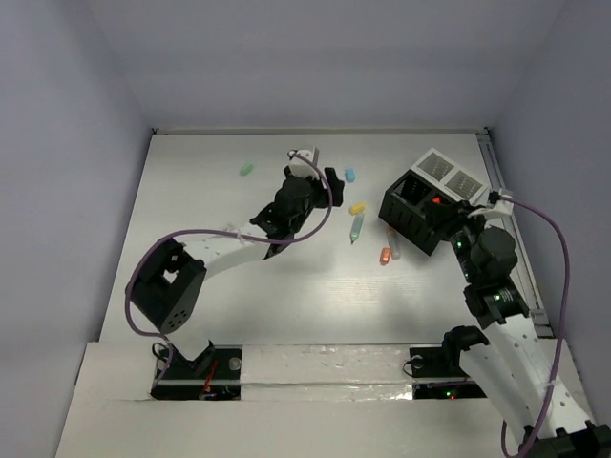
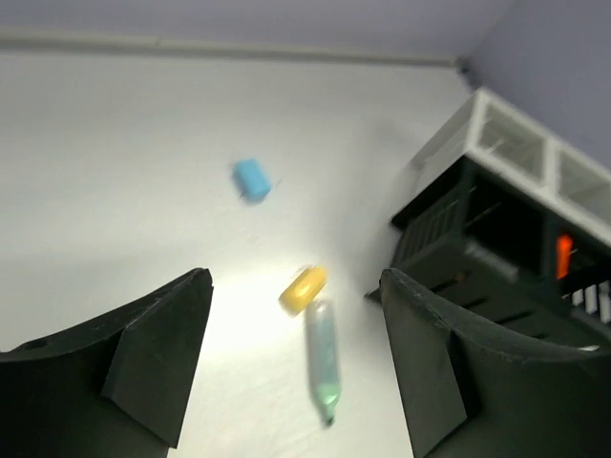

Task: Sort the stationery into containers
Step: Pick up the stapler from the center of the board.

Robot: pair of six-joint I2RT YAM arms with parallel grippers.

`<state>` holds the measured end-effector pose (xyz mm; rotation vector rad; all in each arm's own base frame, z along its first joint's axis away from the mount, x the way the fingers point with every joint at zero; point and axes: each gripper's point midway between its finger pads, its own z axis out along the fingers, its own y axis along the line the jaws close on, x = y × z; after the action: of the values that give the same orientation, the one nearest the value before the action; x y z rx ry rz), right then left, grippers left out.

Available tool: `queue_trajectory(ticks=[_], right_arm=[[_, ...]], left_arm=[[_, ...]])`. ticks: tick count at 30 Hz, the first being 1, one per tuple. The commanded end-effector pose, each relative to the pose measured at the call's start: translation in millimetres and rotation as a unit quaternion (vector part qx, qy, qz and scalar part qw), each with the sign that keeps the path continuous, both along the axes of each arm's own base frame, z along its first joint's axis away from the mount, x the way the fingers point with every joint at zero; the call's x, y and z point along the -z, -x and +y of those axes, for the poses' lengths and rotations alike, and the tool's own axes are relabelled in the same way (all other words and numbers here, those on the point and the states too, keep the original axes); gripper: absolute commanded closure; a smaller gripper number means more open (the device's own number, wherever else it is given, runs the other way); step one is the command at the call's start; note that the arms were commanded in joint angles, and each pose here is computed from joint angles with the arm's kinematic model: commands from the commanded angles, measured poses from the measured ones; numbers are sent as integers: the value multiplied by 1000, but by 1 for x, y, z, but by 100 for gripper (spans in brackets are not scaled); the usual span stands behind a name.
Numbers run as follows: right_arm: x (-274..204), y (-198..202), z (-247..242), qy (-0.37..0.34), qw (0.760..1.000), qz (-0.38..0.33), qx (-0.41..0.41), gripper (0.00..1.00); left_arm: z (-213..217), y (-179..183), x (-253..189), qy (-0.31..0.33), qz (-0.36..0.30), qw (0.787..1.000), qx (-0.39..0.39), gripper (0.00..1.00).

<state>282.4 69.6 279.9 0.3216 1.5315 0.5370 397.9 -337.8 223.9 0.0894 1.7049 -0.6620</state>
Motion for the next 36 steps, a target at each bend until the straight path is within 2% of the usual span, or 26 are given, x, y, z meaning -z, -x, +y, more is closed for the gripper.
queue_trajectory(ticks=[1, 6, 12, 19, 31, 36], right_arm=[[-25, -3, 20, 9, 998, -25, -58, 64], [-17, -9, 28, 10, 997, -11, -76, 63], [-15, -9, 33, 8, 996, -9, -88, 61], [-16, -8, 35, 11, 995, -9, -97, 60], [-8, -12, 38, 11, 995, 2, -102, 59], [-7, -13, 38, 11, 995, 4, -101, 59]], left_arm=[[39, 12, 5, -3, 27, 998, -52, 31], [101, 34, 60, -72, 100, 986, -109, 31], [162, 44, 100, -142, 138, 966, -166, 24], [174, 30, 136, -210, 177, 947, -166, 24], [174, -7, 155, -238, 187, 939, -163, 22], [172, -12, 169, -240, 201, 937, -158, 22]])
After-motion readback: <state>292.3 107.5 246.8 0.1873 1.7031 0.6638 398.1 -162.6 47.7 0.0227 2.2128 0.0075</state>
